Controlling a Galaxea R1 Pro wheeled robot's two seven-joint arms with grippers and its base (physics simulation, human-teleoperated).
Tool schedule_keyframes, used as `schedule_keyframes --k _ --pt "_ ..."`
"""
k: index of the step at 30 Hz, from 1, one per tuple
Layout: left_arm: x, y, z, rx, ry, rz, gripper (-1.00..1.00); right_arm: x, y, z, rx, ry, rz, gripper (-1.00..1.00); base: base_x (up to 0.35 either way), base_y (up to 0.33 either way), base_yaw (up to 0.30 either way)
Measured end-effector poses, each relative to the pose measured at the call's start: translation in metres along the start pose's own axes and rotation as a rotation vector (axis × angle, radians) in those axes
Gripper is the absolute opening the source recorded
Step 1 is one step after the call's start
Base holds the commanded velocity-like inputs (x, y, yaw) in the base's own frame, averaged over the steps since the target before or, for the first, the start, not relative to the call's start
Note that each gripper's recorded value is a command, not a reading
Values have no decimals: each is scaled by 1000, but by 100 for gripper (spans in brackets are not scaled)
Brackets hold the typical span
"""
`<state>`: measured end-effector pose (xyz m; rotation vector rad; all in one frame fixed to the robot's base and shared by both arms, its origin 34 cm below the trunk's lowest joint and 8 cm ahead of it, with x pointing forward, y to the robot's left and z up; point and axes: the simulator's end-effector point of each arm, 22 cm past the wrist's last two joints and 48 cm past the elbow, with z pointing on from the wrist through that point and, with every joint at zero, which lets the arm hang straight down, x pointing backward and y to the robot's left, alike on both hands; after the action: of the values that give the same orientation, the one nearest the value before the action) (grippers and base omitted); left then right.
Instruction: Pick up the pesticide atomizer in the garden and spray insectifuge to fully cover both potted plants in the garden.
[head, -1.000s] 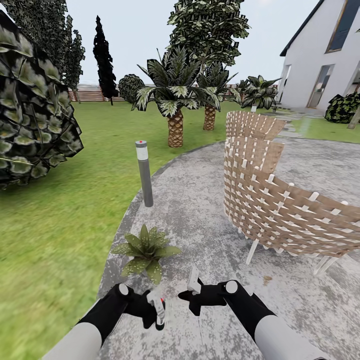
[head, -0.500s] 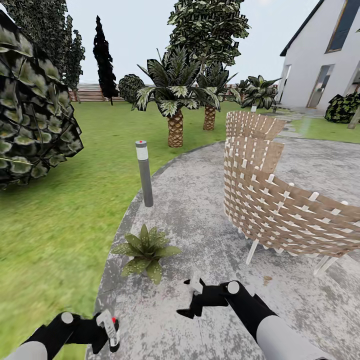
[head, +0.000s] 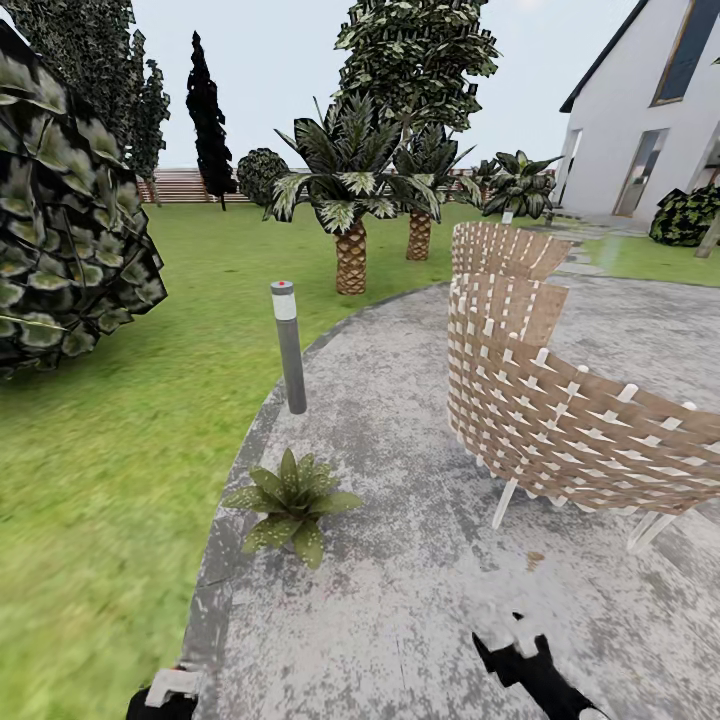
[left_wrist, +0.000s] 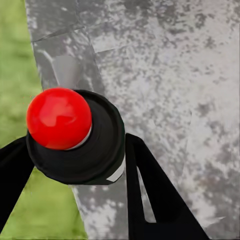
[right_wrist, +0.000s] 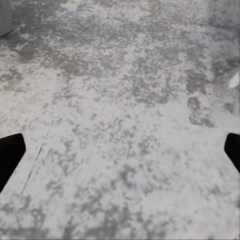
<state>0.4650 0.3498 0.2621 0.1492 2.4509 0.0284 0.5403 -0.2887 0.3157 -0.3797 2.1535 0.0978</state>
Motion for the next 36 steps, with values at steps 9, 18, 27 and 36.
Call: schedule_keyframes --k 9,18,27,36 --pt "13 29 -17 -223 -76 -87 -100 54 11 -69 301 -108 118 100 0 0 0" --pt "20 35 -22 -270 -78 -129 -100 58 18 -72 300 -106 124 100 0 0 0" --pt "20 36 -22 -271 -76 -130 -100 62 20 -74 298 -96 125 100 0 0 0" --pt "19 35 -21 -270 -80 -127 -100 62 20 -74 297 -96 125 100 0 0 0"
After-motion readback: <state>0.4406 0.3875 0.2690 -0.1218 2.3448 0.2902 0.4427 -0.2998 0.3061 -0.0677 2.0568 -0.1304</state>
